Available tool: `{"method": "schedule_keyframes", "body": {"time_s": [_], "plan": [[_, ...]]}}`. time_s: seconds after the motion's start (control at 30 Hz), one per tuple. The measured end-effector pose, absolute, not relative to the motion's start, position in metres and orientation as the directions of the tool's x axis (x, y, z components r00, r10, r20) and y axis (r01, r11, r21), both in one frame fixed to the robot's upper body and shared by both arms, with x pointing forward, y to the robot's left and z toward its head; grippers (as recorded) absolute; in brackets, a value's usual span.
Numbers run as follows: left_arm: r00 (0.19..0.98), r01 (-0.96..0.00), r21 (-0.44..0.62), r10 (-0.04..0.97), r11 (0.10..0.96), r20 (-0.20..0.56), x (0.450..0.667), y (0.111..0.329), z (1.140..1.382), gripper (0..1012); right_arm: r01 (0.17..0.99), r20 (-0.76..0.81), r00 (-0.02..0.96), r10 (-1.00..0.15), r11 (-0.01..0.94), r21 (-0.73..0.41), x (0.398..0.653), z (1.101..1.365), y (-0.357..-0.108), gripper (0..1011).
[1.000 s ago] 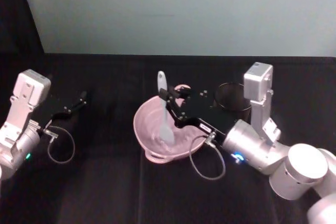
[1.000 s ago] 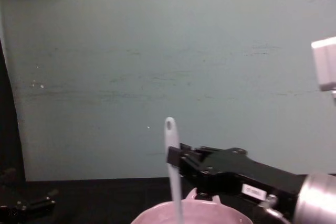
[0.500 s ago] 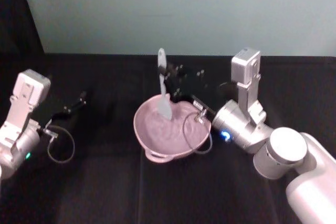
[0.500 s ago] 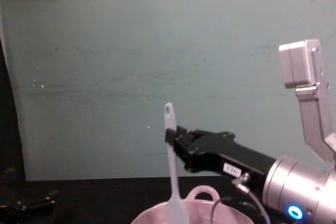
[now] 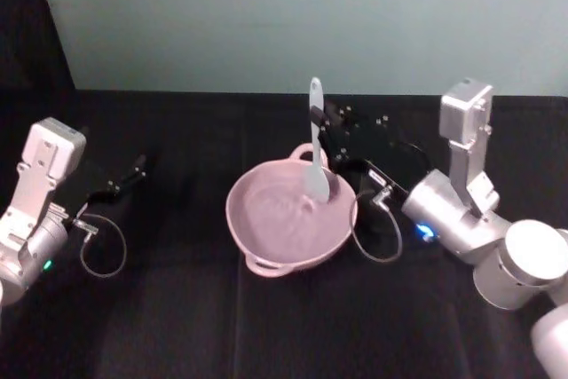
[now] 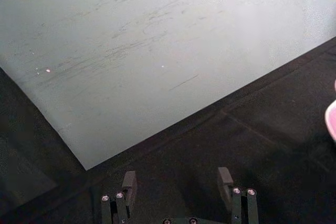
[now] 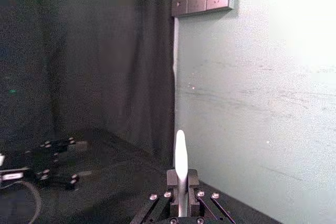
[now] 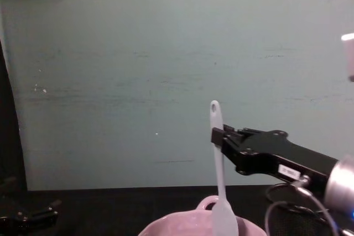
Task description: Use the one hand to pick up the spoon and stir the clear water in the bowl.
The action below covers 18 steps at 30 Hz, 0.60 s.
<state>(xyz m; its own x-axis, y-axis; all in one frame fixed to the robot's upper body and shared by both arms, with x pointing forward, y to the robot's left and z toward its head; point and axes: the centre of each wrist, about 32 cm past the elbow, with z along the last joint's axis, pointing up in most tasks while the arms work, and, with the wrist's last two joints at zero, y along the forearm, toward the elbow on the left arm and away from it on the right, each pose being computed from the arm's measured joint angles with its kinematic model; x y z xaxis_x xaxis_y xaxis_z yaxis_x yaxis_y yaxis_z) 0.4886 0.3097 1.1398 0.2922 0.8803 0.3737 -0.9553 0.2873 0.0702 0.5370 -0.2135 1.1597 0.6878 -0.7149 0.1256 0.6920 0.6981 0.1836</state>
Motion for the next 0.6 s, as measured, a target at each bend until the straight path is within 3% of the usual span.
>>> {"method": "schedule_keyframes", "body": {"time_s": [0.37, 0.6], "plan": [[0.292, -0.955, 0.07, 0.88, 0.287, 0.374, 0.489, 0.31, 1.14, 1011, 0.646, 0.05, 0.751, -0.659, 0.748, 0.15, 0.507, 1.161, -0.222, 111], [0.292, -0.955, 0.07, 0.88, 0.287, 0.374, 0.489, 0.31, 1.14, 1011, 0.599, 0.007, 0.796, -0.605, 0.789, 0.14, 0.503, 1.16, -0.204, 111]]}}
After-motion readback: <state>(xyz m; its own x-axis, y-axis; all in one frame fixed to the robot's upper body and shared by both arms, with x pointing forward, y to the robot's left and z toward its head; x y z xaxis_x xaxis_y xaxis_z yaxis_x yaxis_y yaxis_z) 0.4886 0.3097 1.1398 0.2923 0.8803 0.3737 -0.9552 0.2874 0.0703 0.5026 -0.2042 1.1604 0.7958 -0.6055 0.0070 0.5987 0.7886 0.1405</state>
